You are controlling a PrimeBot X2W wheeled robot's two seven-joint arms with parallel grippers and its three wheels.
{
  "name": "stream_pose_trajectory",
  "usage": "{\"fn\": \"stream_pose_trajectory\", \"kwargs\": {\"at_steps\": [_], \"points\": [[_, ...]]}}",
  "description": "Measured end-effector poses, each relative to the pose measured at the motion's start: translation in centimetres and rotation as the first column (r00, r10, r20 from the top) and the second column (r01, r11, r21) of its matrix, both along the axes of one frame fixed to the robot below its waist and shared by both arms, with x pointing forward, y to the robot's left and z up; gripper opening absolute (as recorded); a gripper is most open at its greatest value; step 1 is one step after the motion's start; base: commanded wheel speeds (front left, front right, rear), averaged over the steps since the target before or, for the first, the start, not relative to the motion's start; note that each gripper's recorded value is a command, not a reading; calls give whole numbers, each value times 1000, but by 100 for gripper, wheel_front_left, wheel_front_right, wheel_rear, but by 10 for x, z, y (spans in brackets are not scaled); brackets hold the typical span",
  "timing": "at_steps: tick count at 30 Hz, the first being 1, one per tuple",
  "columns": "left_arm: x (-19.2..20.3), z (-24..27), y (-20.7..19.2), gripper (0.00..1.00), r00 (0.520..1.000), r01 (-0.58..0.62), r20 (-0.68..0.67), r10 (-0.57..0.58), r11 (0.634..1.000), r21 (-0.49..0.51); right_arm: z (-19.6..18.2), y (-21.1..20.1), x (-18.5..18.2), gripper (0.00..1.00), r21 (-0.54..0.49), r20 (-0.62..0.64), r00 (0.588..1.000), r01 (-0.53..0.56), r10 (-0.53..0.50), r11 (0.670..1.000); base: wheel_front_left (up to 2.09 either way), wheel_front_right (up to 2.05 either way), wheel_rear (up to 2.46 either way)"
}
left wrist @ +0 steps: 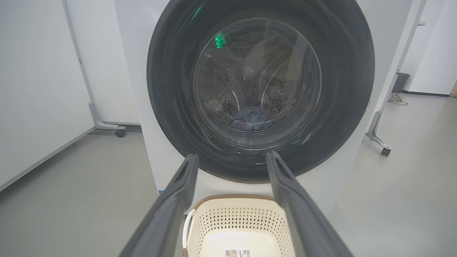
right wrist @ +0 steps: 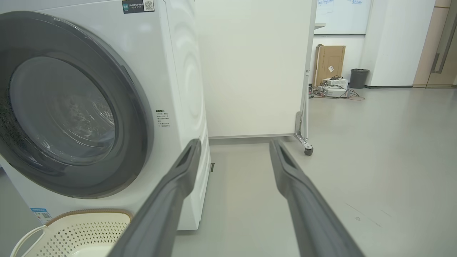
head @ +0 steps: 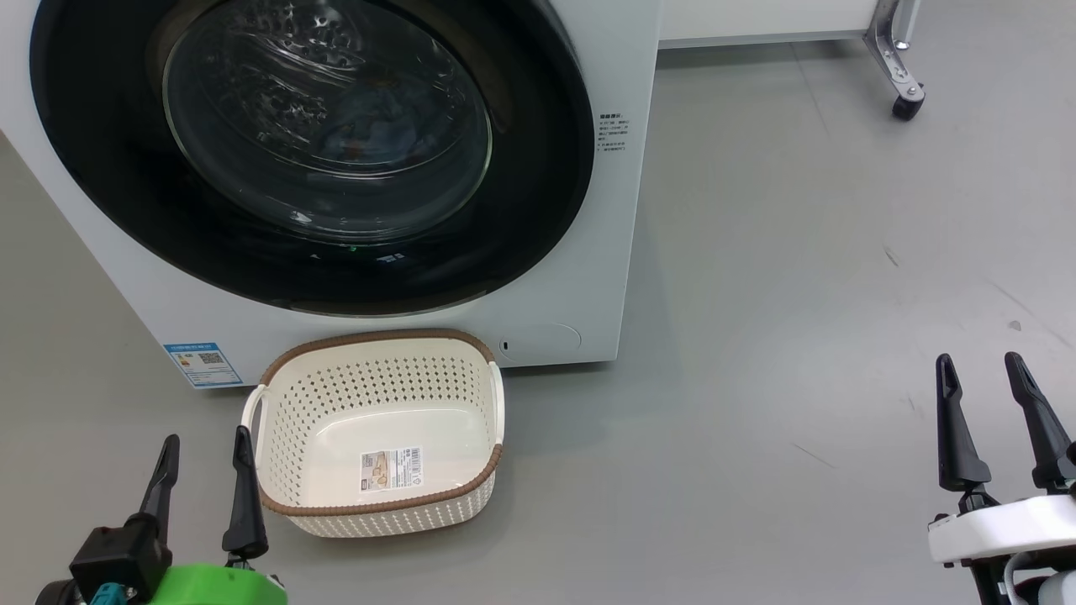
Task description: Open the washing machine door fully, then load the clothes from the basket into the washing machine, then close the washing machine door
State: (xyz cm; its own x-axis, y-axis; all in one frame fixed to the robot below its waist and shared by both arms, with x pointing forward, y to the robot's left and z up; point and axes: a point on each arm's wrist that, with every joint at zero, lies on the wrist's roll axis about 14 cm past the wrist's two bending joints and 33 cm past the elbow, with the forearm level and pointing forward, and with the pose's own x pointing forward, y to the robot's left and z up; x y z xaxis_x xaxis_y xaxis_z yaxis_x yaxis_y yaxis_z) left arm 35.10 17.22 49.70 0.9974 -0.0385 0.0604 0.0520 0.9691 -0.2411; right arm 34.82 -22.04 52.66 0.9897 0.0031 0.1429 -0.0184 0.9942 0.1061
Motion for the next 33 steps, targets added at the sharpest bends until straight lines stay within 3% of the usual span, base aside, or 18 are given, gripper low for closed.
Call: {"fn": "stream_pose_trajectory", "kwargs": {"at_steps": [18, 19, 25, 33], "points": [[-2, 4, 5, 100, 1000, -16, 14, 16, 1000, 0, -1, 7, 1, 100, 11, 0, 1000, -4, 4, 1000, 0, 0, 0], [-3, 3, 5, 0, 1000, -17, 10, 17, 1000, -2, -2, 8, 1, 0, 13, -3, 1000, -5, 5, 1000, 0, 0, 0], [-11, -23, -2, 0, 997, -14, -76, 12, 1000, -25, -34, 16, -8, 0, 62, -98, 995, 4, 2, 998, 0, 0, 0], [-12, -33, 4, 0, 992, -43, -126, 31, 994, -96, -37, 14, -10, 0, 135, -110, 994, 17, -2, 991, 0, 0, 0]]}}
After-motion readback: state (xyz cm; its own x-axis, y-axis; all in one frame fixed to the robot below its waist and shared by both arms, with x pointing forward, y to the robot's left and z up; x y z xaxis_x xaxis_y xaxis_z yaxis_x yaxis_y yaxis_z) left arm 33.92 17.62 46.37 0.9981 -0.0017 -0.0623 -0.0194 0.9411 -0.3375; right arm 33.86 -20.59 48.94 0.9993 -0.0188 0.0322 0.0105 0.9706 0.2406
